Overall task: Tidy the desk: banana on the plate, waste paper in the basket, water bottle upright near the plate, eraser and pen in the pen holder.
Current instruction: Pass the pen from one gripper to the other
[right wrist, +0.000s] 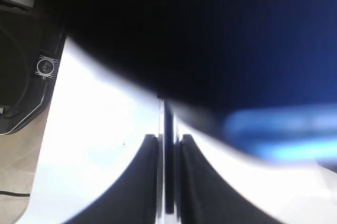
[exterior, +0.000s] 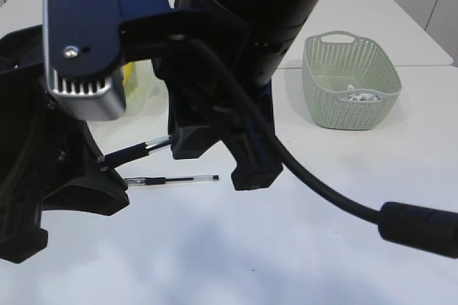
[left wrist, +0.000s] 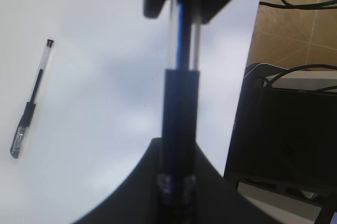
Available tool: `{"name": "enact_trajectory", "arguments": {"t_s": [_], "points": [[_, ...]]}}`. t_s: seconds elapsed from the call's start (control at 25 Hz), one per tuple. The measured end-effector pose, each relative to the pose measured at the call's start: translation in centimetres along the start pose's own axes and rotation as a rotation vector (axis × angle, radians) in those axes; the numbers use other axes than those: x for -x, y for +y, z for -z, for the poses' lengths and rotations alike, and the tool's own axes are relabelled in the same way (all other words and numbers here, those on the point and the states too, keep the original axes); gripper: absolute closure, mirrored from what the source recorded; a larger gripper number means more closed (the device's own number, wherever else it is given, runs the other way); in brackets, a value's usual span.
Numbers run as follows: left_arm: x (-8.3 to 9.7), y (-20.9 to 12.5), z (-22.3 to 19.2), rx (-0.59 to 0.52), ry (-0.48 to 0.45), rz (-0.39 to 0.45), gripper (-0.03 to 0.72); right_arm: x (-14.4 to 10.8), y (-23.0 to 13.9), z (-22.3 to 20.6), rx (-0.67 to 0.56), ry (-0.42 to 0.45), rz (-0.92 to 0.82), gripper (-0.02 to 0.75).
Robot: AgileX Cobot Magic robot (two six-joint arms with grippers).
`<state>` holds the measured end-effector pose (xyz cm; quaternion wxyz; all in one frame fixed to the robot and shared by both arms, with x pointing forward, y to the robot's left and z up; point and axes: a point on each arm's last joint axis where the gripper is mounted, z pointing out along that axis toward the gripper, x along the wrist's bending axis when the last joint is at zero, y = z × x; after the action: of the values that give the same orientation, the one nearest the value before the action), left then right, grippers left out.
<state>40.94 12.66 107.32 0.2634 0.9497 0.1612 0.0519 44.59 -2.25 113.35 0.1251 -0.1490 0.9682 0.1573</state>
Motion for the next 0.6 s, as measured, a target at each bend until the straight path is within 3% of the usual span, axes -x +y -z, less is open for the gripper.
{"name": "enact_trajectory", "arguments": {"t_s": [0.32,0.6], "points": [[-0.06,0.07,0.00,0.008,0.006,0.000,0.613,0.00,0.00,0.00,0.000,0.000,0.000,0.687],[-0.05,0.08,0.00,0.009,0.005,0.003,0.489,0.03,0.01,0.00,0.001,-0.003,-0.004,0.687]]}}
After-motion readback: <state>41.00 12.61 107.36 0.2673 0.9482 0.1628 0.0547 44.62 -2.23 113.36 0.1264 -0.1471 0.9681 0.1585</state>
